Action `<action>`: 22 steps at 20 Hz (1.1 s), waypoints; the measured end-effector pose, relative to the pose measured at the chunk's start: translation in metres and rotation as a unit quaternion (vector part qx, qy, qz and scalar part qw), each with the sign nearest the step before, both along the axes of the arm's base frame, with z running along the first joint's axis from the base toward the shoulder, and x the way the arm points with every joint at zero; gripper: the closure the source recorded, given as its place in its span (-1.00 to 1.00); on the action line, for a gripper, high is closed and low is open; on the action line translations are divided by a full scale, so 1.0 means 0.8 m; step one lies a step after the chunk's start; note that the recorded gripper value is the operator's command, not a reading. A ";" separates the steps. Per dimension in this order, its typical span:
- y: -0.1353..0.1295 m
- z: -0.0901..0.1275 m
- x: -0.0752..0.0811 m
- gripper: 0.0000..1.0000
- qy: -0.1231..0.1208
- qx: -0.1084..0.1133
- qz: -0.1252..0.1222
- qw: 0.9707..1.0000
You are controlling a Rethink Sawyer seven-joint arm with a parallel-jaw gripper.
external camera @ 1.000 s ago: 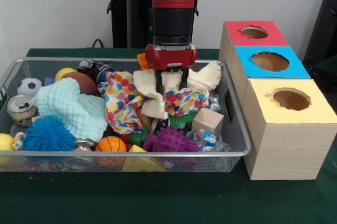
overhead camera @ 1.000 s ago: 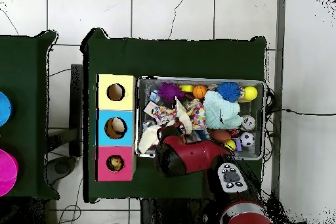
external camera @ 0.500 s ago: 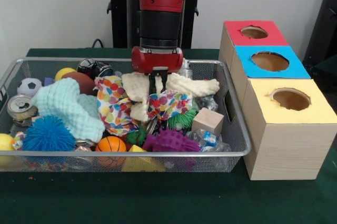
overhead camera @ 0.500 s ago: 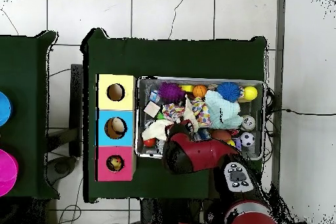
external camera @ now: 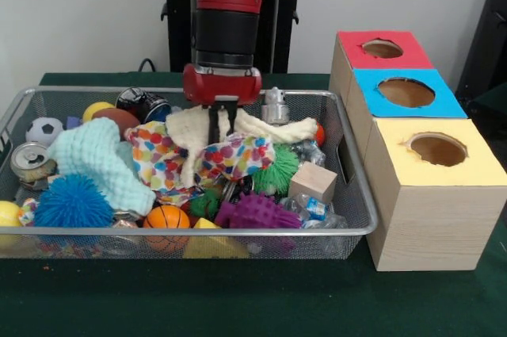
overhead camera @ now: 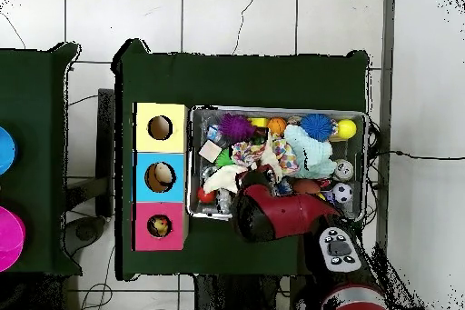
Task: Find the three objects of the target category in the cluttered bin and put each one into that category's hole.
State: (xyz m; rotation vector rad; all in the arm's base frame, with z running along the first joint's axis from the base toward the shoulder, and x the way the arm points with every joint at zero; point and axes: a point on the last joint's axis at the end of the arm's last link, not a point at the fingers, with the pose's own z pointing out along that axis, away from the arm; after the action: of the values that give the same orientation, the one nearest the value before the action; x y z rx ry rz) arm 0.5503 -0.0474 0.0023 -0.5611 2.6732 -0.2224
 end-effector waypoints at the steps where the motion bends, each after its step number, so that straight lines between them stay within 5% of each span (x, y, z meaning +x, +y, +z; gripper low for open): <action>1: -0.018 0.011 0.005 1.00 -0.007 -0.002 -0.001 1.000; 12: -0.151 0.065 0.009 1.00 0.000 -0.028 -0.045 0.999; 22: -0.183 0.070 0.009 1.00 -0.014 -0.059 -0.003 0.998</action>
State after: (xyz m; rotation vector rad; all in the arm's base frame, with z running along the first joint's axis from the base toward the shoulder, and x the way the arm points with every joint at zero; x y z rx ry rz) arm 0.5576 -0.1940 0.0580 -0.5819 2.6479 -0.3901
